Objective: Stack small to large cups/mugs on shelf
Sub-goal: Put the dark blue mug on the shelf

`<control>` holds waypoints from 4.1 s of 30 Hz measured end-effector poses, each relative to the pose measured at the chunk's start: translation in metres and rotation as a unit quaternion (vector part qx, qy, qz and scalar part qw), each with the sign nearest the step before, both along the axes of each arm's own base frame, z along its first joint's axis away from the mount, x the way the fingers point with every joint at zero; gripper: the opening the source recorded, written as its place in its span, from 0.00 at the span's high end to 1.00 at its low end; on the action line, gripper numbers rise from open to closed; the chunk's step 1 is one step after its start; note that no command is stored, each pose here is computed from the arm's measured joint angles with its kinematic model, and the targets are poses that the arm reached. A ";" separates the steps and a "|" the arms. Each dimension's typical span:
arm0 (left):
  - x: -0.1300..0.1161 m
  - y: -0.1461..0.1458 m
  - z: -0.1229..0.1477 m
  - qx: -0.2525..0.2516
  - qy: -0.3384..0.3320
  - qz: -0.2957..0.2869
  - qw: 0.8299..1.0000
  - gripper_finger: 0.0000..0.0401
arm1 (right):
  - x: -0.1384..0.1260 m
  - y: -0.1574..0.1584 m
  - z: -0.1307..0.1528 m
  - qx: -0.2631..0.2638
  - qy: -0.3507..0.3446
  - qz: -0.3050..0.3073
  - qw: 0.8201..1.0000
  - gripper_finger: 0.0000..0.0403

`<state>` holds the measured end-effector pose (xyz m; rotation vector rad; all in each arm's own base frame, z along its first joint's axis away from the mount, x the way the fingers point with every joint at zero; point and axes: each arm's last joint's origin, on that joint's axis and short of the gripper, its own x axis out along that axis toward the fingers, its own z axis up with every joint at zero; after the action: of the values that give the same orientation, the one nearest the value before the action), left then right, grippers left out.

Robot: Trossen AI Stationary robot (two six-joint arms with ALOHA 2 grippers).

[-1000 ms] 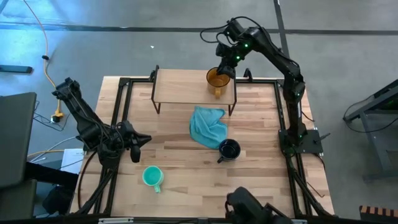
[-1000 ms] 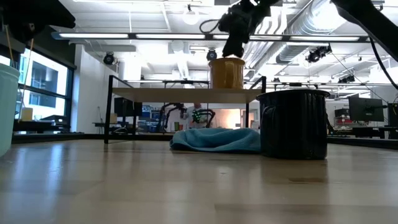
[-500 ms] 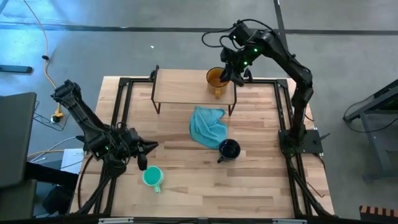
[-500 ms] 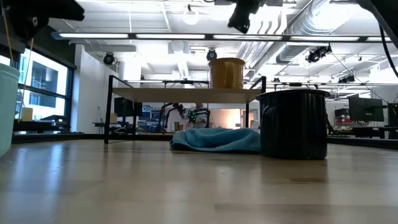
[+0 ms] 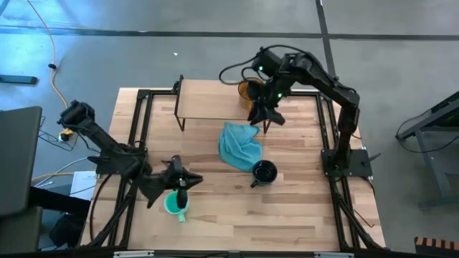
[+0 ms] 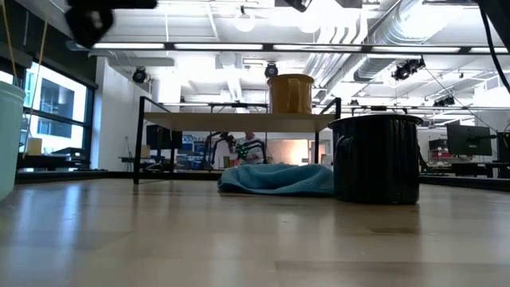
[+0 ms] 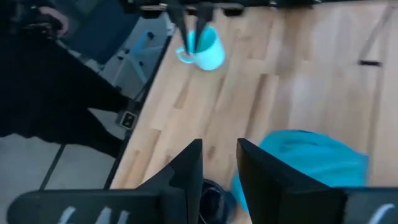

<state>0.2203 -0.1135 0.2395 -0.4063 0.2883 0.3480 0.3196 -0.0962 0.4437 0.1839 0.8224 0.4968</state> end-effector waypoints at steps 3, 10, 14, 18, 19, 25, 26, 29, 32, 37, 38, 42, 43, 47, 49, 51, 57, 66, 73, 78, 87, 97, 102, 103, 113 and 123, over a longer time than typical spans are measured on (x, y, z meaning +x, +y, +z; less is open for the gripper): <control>0.009 0.012 0.000 0.004 0.007 -0.004 1.000 0.91 | 0.006 0.013 0.002 0.007 -0.005 0.008 1.000 0.78; 0.024 0.042 0.001 0.000 0.021 -0.026 0.999 0.91 | 0.018 0.047 0.004 0.013 -0.021 0.047 0.999 0.78; 0.029 0.057 0.000 -0.003 0.032 -0.044 0.999 0.91 | 0.027 0.072 0.009 0.013 -0.058 0.075 0.995 0.78; 0.032 0.069 0.000 0.004 0.037 -0.055 0.998 0.91 | 0.034 0.093 0.015 0.015 -0.093 0.100 0.991 0.78; 0.033 0.071 0.000 0.004 0.038 -0.061 0.997 0.91 | 0.035 0.098 0.016 0.016 -0.102 0.102 0.989 0.78; 0.035 0.082 0.001 0.014 0.043 -0.097 0.994 0.91 | 0.043 0.128 0.028 0.022 -0.169 0.128 0.977 0.78; 0.036 0.083 0.001 0.015 0.042 -0.103 0.994 0.91 | 0.044 0.133 0.029 0.019 -0.179 0.132 0.975 0.78; 0.037 0.084 0.002 0.021 0.036 -0.117 0.992 0.91 | 0.043 0.143 0.030 0.000 -0.183 0.126 0.975 0.78; 0.037 0.084 0.003 0.026 0.033 -0.123 0.992 0.91 | 0.037 0.146 0.031 -0.032 -0.169 0.095 0.980 0.80; 0.038 0.084 0.002 0.029 0.035 -0.123 0.991 0.91 | 0.015 0.146 0.050 -0.068 -0.196 0.055 0.977 0.84; 0.039 0.084 0.001 0.028 0.036 -0.123 0.991 0.91 | 0.010 0.145 0.054 -0.073 -0.202 0.049 0.975 0.85; 0.041 0.082 -0.002 0.011 0.039 -0.132 0.990 0.91 | -0.014 0.141 0.072 -0.086 -0.227 0.018 0.970 0.86; 0.042 0.082 -0.004 0.007 0.044 -0.137 0.990 0.91 | -0.021 0.141 0.076 -0.090 -0.229 0.011 0.969 0.86; 0.047 0.080 -0.009 -0.013 0.042 -0.144 0.989 0.91 | -0.052 0.138 0.092 -0.108 -0.243 -0.027 0.964 0.86; 0.049 0.082 -0.013 -0.022 0.045 -0.144 0.988 0.91 | -0.068 0.136 0.100 -0.116 -0.254 -0.049 0.959 0.86; 0.053 0.083 -0.013 -0.035 0.034 -0.147 0.988 0.91 | -0.084 0.134 0.106 -0.120 -0.259 -0.071 0.956 0.86; 0.059 0.094 -0.014 -0.064 0.011 -0.145 0.987 0.91 | -0.129 0.129 0.122 -0.128 -0.280 -0.126 0.943 0.86; 0.067 0.100 -0.004 -0.061 -0.048 -0.141 0.987 0.91 | -0.144 0.142 0.111 -0.138 -0.296 -0.080 0.942 0.86; 0.085 0.098 0.003 -0.063 -0.046 -0.150 0.986 0.91 | -0.151 0.143 0.067 -0.120 -0.335 -0.087 0.930 0.86; 0.108 0.100 0.011 -0.062 -0.020 -0.137 0.988 0.91 | -0.172 0.137 0.038 -0.072 -0.396 -0.125 0.907 0.86; 0.156 0.115 0.019 -0.060 0.076 -0.116 0.989 0.91 | -0.197 0.129 -0.015 -0.016 -0.470 -0.153 0.869 0.86; 0.193 0.122 0.028 -0.030 0.172 -0.125 0.977 0.91 | -0.216 0.124 -0.063 0.035 -0.511 -0.169 0.842 0.85; 0.211 0.122 0.026 -0.021 0.201 -0.133 0.970 0.91 | -0.225 0.122 -0.082 0.069 -0.532 -0.174 0.826 0.82; 0.215 0.122 0.025 -0.015 0.199 -0.137 0.970 0.91 | -0.226 0.121 -0.086 0.074 -0.531 -0.175 0.826 0.81; 0.227 0.122 0.013 0.015 0.232 -0.165 0.958 0.91 | -0.227 0.121 -0.097 0.088 -0.525 -0.177 0.828 0.69; 0.231 0.124 -0.004 0.021 0.261 -0.151 0.953 0.91 | -0.226 0.121 -0.099 0.075 -0.520 -0.175 0.833 0.68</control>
<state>0.4517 0.0101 0.2351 -0.2171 0.8489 0.1535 0.0934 0.0250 0.3442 0.1708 -0.3288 0.2420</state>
